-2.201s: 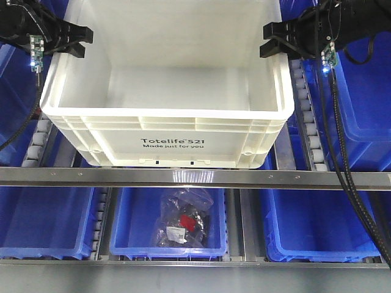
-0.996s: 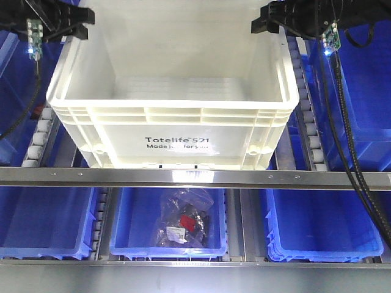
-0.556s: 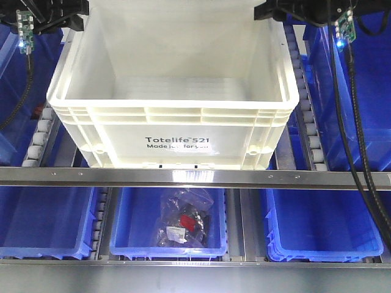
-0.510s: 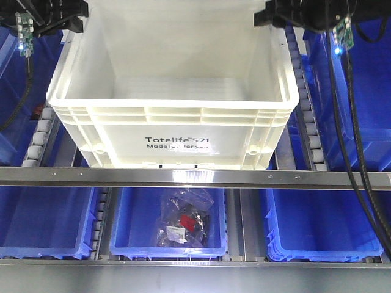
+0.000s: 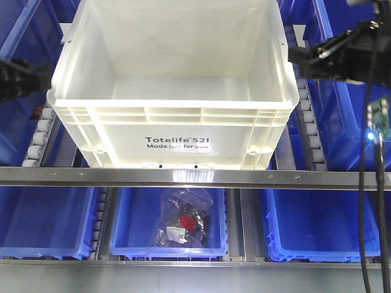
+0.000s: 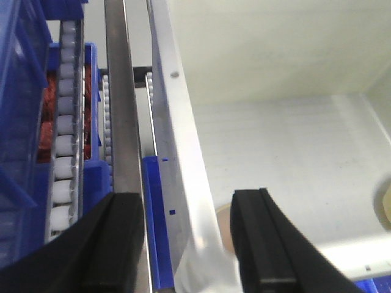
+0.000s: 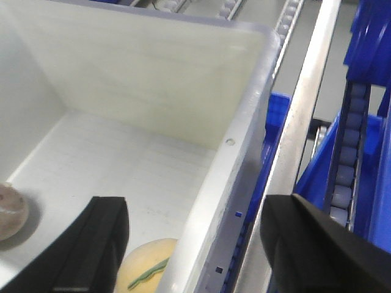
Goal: Place moving items into box and shelve
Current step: 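Open both grippers to release the tote rims and lift away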
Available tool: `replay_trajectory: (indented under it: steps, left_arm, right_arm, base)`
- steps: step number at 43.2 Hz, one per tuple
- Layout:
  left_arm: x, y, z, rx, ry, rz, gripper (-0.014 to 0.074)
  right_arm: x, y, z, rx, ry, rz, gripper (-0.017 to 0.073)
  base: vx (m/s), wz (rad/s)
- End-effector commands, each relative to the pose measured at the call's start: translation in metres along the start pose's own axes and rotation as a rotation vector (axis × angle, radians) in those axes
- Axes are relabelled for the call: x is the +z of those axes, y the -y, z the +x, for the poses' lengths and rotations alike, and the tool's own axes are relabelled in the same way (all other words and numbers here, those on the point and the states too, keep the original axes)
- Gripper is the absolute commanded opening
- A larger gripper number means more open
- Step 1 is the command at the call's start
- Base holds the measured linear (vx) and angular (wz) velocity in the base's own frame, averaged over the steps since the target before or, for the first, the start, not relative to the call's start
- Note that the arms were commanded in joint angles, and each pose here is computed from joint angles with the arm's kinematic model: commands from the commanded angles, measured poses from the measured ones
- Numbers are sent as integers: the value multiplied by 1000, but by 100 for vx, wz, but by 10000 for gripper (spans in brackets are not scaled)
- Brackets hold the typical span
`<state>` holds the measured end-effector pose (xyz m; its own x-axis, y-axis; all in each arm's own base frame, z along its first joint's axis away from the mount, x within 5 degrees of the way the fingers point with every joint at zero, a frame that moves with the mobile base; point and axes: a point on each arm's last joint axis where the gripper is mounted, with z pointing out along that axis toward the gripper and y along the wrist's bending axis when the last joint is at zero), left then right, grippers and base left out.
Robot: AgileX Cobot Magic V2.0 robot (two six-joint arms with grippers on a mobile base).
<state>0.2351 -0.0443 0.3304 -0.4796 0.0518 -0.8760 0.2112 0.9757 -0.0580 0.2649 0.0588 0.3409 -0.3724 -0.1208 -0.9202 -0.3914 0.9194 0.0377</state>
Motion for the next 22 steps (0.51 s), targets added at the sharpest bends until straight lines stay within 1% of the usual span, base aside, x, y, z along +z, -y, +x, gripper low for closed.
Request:
replay_trajectory:
  steps: [1,2,3,4,7,10,22]
  left_arm:
    - [-30,2,-4,-9,175,-8,450]
    - [-34,2,0,-9,182,-9,450]
    - [-38,2,5,-10,188,-9,450]
    - [-41,2,8,-14,192,-8,450]
    - [-50,3,21,-23,196,-5,450]
    - [-61,3,31,-21,216,-4,450]
    - [-94,6,65,-17,261,10,450]
  right_arm:
    - [-29,-4,-9,-15,136,41,501]
    - [-34,-6,-6,-24,143,41,501]
    - [-37,-7,-5,-18,150,37,501]
    - [-41,-9,-2,-28,157,36,501]
    - [-54,-14,6,-35,182,28,501]
    - [-64,-18,14,-38,205,22,501]
    - [-99,-31,44,-6,291,5,501]
  base:
    - [0,0]
    - [0,0]
    - [0,0]
    - [0,0]
    - [0,0]
    - [0,0]
    - [0,0]
